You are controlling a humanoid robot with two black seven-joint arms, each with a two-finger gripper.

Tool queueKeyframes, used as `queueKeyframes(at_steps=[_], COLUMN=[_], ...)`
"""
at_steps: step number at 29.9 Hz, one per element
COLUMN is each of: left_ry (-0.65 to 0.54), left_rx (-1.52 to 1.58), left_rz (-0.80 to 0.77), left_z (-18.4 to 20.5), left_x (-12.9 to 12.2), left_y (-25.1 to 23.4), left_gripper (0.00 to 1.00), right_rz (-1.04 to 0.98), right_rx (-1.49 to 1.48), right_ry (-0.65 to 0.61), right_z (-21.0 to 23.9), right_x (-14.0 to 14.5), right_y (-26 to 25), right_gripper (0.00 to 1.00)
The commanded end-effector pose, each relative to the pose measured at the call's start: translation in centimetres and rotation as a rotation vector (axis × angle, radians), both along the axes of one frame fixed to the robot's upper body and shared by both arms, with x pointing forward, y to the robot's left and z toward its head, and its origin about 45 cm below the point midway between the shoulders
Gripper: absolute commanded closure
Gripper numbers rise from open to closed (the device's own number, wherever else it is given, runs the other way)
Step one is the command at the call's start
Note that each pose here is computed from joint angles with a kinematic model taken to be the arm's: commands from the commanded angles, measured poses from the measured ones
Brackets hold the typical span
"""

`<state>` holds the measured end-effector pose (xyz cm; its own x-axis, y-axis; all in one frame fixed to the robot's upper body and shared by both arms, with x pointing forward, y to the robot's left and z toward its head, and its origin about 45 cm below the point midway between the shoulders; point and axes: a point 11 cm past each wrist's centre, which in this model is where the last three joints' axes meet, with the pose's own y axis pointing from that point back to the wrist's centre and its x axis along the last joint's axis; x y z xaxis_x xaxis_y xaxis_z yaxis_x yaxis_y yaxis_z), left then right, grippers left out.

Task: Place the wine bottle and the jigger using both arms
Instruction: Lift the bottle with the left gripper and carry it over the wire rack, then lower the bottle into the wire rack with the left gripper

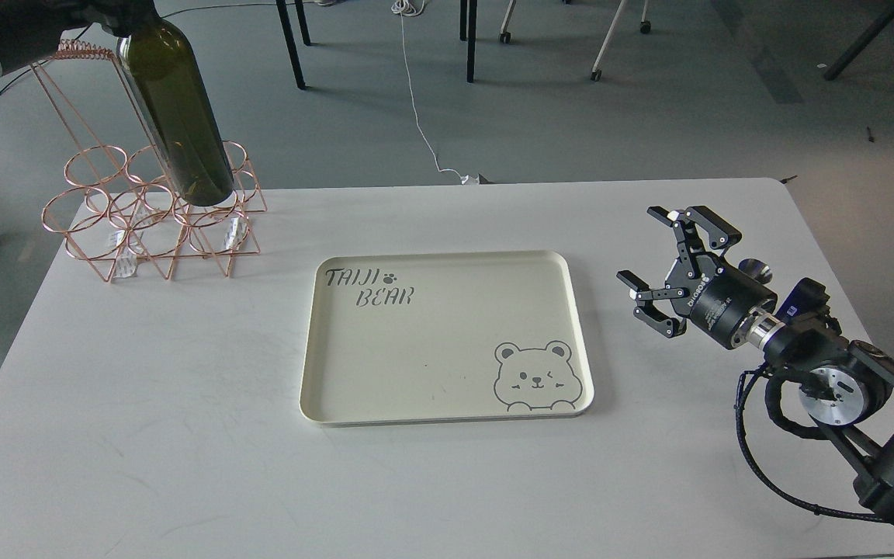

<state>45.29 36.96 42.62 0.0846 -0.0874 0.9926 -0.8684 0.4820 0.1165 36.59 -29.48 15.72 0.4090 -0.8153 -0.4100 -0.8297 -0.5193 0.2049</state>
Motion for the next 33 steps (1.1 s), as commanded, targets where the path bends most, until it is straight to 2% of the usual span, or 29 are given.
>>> queueKeyframes(at_steps=[1, 33], left_ry=[0.007, 0.057], left_rx=[0.001, -0.001], left_rz=[0.01, 0.018], left_z=[-0.3, -2.8], left_x=[0.1, 0.7], left_y=[0.3, 0.1], left_gripper=[0.76, 0.75], right_rz=[-0.001, -0.004], right_rx=[-0.002, -0.001], right_ry=[0.005, 0.017], right_z=[-0.2, -0.7], right_x=[-0.2, -0.5], right_y=[0.0, -0.1], right_gripper=[0.01, 0.01])
